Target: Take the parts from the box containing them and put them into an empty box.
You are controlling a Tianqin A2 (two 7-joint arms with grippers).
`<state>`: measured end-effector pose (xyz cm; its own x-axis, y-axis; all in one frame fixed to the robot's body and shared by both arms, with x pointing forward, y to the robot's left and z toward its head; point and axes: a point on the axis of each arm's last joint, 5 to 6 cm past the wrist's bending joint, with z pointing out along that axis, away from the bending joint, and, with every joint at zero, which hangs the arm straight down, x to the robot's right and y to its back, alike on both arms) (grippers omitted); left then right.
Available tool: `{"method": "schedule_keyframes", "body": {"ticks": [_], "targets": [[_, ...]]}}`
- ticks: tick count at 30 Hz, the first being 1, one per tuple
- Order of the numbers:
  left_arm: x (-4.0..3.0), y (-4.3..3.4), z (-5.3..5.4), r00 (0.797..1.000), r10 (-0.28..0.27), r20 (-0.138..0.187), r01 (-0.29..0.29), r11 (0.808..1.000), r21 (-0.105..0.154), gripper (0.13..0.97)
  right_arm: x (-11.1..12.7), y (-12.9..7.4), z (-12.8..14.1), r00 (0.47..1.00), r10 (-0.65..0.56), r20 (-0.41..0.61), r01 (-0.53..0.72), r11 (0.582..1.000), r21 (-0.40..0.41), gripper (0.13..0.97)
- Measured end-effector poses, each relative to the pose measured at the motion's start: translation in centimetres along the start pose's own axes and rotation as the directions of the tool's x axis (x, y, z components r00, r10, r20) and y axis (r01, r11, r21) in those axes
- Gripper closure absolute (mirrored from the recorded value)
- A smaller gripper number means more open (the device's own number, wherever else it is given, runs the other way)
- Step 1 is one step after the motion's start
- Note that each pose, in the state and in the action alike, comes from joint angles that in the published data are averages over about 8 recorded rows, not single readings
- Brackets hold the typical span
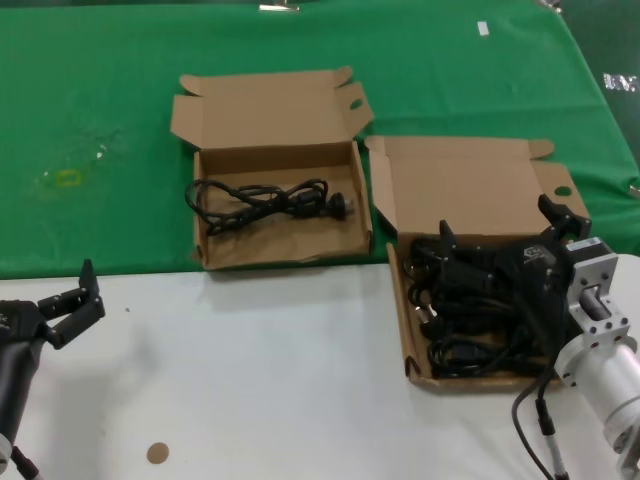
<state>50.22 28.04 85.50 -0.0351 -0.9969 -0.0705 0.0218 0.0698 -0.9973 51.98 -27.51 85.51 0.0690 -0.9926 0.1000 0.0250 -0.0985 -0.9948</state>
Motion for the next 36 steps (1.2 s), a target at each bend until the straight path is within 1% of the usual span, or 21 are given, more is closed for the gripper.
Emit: {"method": "schedule_keyframes", "body": {"ticks": [36], "targets": [[0.0, 0.0, 0.0, 1.0, 0.0, 0.0, 0.0, 1.0, 0.0, 0.132, 0.0, 0.0, 0.0, 1.0, 0.0, 0.0, 0.0, 1.0, 0.0, 0.13]]}}
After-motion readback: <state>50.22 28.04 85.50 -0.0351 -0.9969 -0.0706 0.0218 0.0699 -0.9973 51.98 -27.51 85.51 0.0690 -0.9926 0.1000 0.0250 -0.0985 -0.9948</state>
